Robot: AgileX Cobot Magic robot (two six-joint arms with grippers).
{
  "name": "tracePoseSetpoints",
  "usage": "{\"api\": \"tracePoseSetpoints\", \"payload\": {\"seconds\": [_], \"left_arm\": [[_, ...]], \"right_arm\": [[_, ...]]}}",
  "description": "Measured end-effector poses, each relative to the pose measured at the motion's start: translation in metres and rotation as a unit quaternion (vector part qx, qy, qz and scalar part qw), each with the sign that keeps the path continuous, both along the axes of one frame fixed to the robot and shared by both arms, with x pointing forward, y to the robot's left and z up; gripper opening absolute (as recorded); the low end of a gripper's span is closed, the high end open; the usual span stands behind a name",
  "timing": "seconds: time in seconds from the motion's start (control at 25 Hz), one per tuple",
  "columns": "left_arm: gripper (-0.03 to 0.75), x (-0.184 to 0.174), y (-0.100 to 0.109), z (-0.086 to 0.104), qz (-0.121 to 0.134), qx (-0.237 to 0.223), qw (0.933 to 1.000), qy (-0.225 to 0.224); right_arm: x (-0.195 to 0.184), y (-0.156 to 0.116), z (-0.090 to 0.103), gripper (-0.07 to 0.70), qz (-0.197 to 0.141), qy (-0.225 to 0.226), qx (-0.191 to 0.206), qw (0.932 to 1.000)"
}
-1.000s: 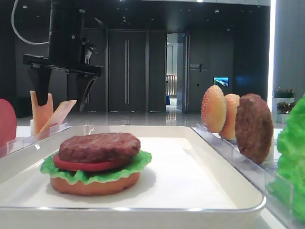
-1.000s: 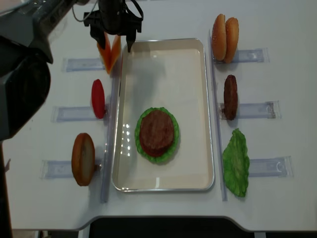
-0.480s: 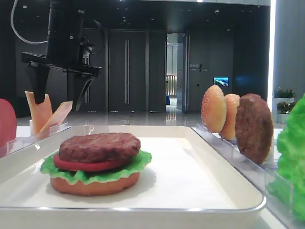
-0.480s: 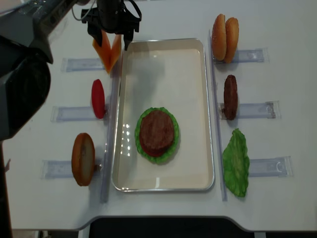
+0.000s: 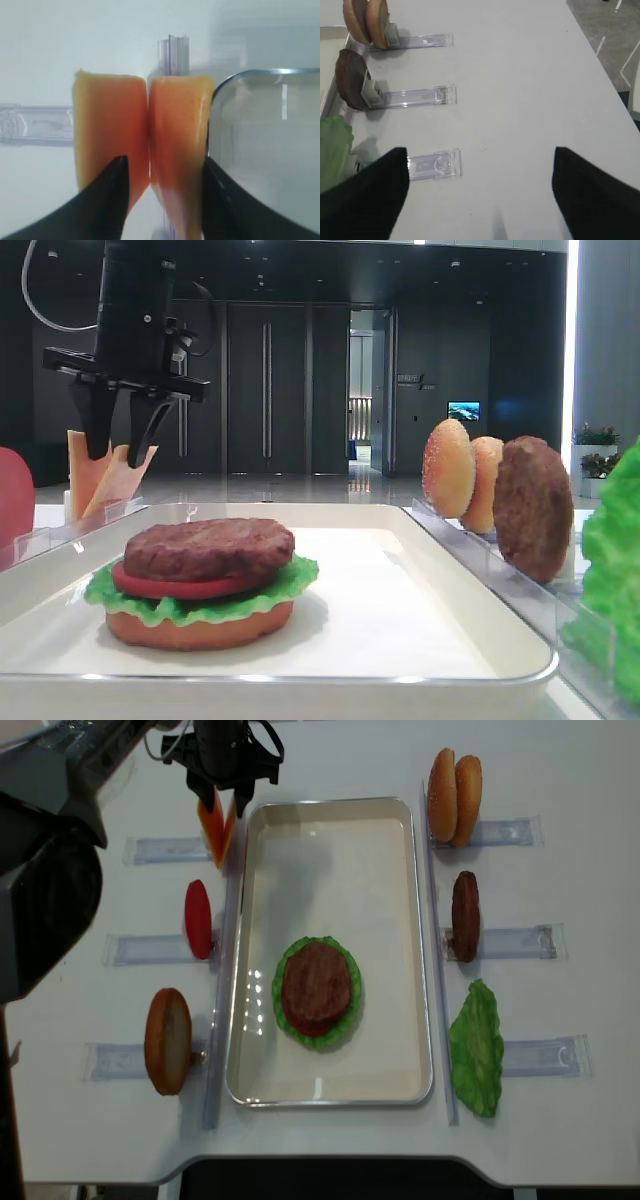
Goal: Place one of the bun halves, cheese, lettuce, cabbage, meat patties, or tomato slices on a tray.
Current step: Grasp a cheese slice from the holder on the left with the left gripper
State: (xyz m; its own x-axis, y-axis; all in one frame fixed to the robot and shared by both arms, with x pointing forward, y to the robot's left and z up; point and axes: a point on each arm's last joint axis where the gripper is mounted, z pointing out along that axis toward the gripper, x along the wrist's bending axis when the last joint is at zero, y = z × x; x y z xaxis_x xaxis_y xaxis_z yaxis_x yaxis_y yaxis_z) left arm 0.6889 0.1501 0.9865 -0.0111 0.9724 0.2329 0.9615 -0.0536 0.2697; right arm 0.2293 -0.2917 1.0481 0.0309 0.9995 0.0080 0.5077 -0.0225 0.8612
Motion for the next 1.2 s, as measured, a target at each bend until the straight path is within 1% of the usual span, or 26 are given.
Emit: {"api": "tracePoseSetpoints", "payload": {"seconds": [0.08, 0.36, 0.52, 0.64, 0.96, 1.04, 1.12, 1.2], "left_arm": [[0.288, 0.0, 0.0, 0.0, 0.0, 0.0, 1.0, 0.0], [0.197, 0.0, 0.0, 0.0, -0.001, 0.0, 1.0, 0.0], [0.125, 0.0, 0.0, 0.0, -0.011, 0.002, 0.9999, 0.003], [0.043, 0.0, -0.001, 0.0, -0.025, 0.004, 0.9997, 0.007], [0.033, -0.001, -0.002, 0.0, -0.038, 0.006, 0.9992, 0.011], [0.033, -0.002, -0.004, 0.0, -0.042, 0.0, 0.999, 0.013], [0.033, -0.003, -0.005, 0.005, -0.046, -0.006, 0.9989, 0.01], [0.033, -0.008, -0.008, 0.019, -0.052, -0.018, 0.9985, 0.001]], "right_arm": [[0.0, 0.0, 0.0, 0.547, 0.0, 0.0, 0.0, 1.0], [0.0, 0.0, 0.0, 0.517, 0.0, 0.0, 0.0, 1.0], [0.0, 0.0, 0.0, 0.498, 0.0, 0.0, 0.0, 1.0], [0.0, 0.0, 0.0, 0.49, 0.0, 0.0, 0.0, 1.0], [0.0, 0.0, 0.0, 0.488, 0.0, 0.0, 0.0, 1.0], [0.0, 0.0, 0.0, 0.488, 0.0, 0.0, 0.0, 1.0], [0.0, 0.0, 0.0, 0.488, 0.0, 0.0, 0.0, 1.0], [0.0, 0.0, 0.0, 0.487, 0.0, 0.0, 0.0, 1.0]]}}
